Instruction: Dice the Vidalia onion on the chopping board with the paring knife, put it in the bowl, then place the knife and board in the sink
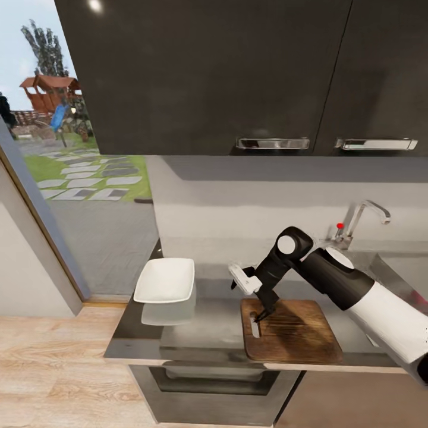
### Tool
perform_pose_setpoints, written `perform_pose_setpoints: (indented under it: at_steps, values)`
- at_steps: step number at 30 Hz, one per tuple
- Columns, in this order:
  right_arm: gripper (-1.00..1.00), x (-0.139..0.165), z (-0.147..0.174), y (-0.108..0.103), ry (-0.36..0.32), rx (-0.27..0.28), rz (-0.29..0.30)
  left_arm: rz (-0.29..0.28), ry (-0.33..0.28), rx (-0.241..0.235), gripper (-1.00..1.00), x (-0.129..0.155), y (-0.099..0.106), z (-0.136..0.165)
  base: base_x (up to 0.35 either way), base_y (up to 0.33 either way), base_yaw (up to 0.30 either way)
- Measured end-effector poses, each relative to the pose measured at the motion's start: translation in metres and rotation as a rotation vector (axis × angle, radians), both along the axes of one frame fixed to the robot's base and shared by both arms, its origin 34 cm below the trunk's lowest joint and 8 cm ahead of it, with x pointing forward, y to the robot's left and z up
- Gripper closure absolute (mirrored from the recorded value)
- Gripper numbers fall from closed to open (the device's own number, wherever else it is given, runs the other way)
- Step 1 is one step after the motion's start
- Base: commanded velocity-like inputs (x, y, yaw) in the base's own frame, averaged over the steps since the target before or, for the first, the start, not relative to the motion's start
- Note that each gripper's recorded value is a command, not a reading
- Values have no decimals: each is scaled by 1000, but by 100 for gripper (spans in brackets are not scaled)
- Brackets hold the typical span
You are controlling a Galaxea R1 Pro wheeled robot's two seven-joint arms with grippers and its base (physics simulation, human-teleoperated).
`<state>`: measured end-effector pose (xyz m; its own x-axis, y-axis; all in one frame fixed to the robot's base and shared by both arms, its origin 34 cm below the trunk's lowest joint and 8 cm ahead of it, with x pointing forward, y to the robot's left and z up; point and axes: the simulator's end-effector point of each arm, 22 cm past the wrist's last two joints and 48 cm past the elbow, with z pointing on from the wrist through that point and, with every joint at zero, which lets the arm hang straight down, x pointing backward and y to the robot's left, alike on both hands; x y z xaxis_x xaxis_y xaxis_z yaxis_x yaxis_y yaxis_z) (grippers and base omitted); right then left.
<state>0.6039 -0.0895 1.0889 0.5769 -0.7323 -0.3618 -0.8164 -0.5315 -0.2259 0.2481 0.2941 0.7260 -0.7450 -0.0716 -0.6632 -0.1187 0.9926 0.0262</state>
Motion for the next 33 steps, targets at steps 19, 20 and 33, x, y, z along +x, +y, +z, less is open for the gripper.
perform_pose_setpoints:
  at_steps: [19, 20, 33]
  values:
    - [-100, 22, -11, -11, 91, 8, -264, 1, 1, 0, -100, -1, 0, 0, 1, 1, 0]
    - [-100, 26, -8, -9, 93, 23, -289, 2, 1, 0, -100, -1, 0, 0, 0, 0, 0]
    - [-100, 44, 3, 4, 98, 82, -451, 2, 8, -1, -100, -3, 0, -2, 0, 0, 0]
